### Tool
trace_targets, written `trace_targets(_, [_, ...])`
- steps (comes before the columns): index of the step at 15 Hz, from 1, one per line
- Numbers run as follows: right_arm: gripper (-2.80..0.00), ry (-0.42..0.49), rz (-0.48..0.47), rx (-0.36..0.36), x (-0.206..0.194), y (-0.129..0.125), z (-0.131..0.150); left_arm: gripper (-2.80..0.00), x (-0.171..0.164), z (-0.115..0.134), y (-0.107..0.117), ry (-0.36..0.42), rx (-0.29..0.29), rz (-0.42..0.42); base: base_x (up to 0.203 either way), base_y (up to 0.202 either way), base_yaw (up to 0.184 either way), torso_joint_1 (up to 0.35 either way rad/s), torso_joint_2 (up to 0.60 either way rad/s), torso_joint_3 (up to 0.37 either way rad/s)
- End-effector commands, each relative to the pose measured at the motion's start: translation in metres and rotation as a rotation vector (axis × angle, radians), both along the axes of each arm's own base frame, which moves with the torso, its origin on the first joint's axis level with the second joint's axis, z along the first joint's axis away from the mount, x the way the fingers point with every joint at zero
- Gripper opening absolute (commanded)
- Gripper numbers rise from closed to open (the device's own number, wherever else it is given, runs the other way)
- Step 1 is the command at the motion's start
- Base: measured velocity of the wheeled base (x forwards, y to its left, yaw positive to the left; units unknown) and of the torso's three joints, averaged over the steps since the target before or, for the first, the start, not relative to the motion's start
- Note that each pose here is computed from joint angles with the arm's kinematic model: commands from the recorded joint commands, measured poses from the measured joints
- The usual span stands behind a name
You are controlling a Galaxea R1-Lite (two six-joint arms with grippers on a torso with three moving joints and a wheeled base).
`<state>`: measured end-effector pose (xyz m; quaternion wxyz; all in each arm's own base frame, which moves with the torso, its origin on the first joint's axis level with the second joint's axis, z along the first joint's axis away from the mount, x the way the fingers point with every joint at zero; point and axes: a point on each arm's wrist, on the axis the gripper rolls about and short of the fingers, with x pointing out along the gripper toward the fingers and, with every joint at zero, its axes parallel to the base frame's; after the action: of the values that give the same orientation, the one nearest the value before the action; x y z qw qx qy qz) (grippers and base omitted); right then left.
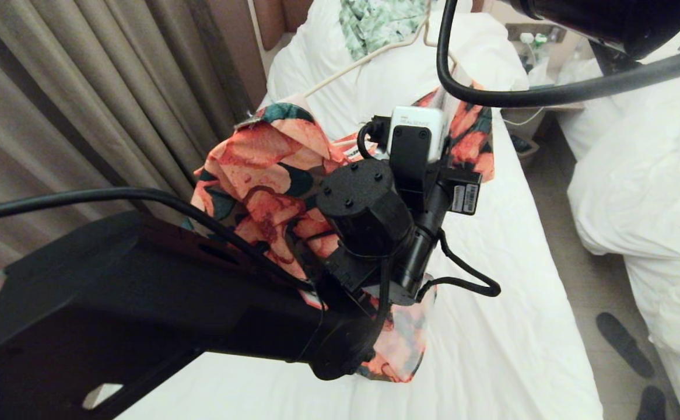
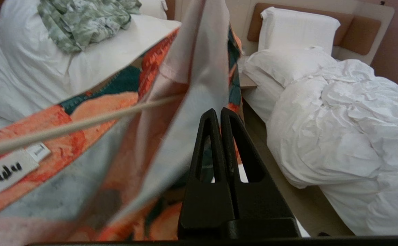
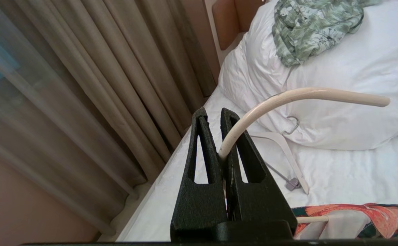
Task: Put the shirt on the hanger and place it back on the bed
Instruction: Take the clothes hanger out of the clothes
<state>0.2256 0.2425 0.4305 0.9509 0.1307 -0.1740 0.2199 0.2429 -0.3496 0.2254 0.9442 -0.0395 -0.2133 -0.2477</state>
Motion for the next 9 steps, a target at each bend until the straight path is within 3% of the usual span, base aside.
trace_targets(1, [-2.8, -0.001, -0.005, 0.002, 0.0, -0.001, 0.001, -2.8, -0.002, -0.005, -0.001, 0.007, 0.009, -0.004, 0.0, 0.0, 0.0, 0.0, 0.0, 0.0])
trace_targets(5, [-2.8, 0.0, -0.018, 0.001, 0.004, -0.004, 0.0, -2.8, -0.003, 0.009, 0.007, -0.01, -0.017, 0.007, 0.0, 0.0, 0.0, 0.0, 0.0, 0.0])
trace_targets(9, [-2.8, -0.003, -0.041, -0.025, 0.017, -0.008, -0.005, -2.8, -0.01, 0.04, 0.043, -0.035, -0.056, 0.054, 0.0, 0.0, 0.0, 0.0, 0.0, 0.0])
